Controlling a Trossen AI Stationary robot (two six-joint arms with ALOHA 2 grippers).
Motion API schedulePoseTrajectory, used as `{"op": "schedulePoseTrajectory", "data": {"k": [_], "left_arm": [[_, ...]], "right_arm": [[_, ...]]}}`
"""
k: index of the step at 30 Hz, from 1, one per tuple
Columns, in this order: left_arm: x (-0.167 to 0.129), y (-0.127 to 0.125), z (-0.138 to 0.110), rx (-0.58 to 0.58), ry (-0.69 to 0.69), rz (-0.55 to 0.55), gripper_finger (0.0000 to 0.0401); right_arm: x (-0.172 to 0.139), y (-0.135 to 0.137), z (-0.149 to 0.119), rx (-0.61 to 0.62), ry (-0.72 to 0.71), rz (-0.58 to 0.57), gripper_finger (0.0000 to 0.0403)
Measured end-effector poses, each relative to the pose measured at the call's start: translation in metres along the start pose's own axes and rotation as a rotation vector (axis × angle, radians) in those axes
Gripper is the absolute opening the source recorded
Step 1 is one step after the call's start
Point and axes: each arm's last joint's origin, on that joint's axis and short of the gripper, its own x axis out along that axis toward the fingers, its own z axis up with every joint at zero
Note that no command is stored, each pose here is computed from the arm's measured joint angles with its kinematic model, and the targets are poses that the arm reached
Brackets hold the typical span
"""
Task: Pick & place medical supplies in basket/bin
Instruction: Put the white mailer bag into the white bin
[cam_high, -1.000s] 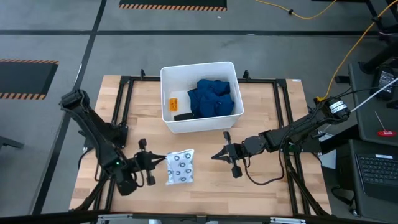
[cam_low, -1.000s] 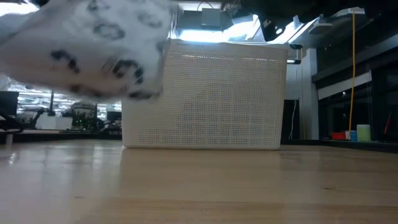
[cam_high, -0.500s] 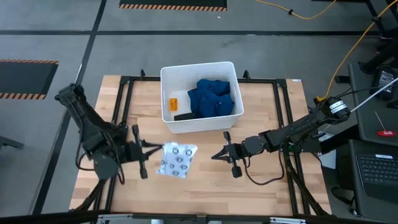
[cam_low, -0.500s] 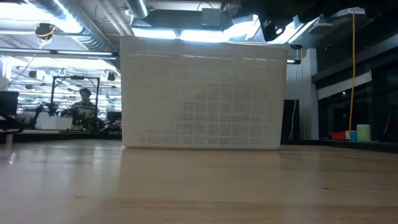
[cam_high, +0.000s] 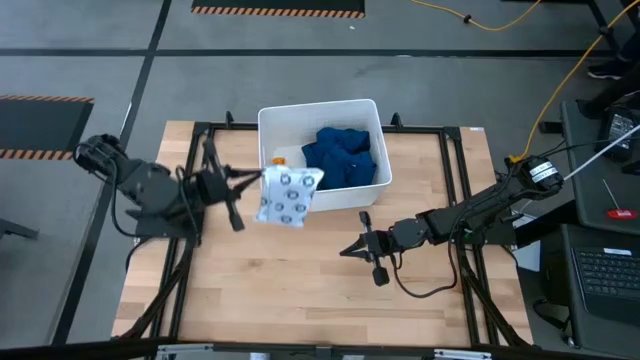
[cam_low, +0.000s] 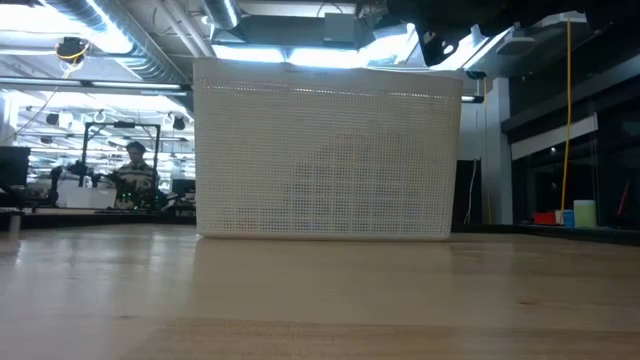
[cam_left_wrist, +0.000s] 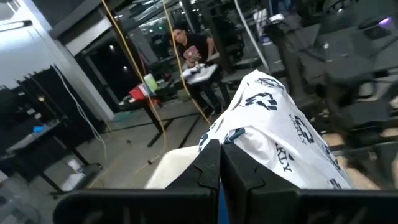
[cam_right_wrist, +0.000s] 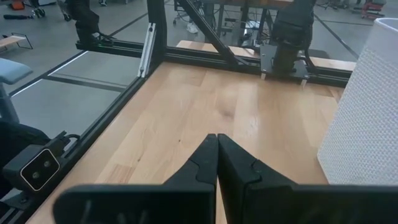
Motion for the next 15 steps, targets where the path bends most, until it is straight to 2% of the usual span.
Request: {"op": "schedulePoseTrajectory", "data": {"k": [9,15], "left_arm": [[0.04,0.047,-0.008,0.019,0.006,-0.016,0.0002],[0.065,0.07,-0.019,0.016,0.023,-0.047,0.0002]], "right_arm": [[0.0,-0.001,0.0,-0.073,0.0,-0.002,0.0008],[0.0,-0.001,0.0,-0.078,0.002,-0.002,0.0008]]}}
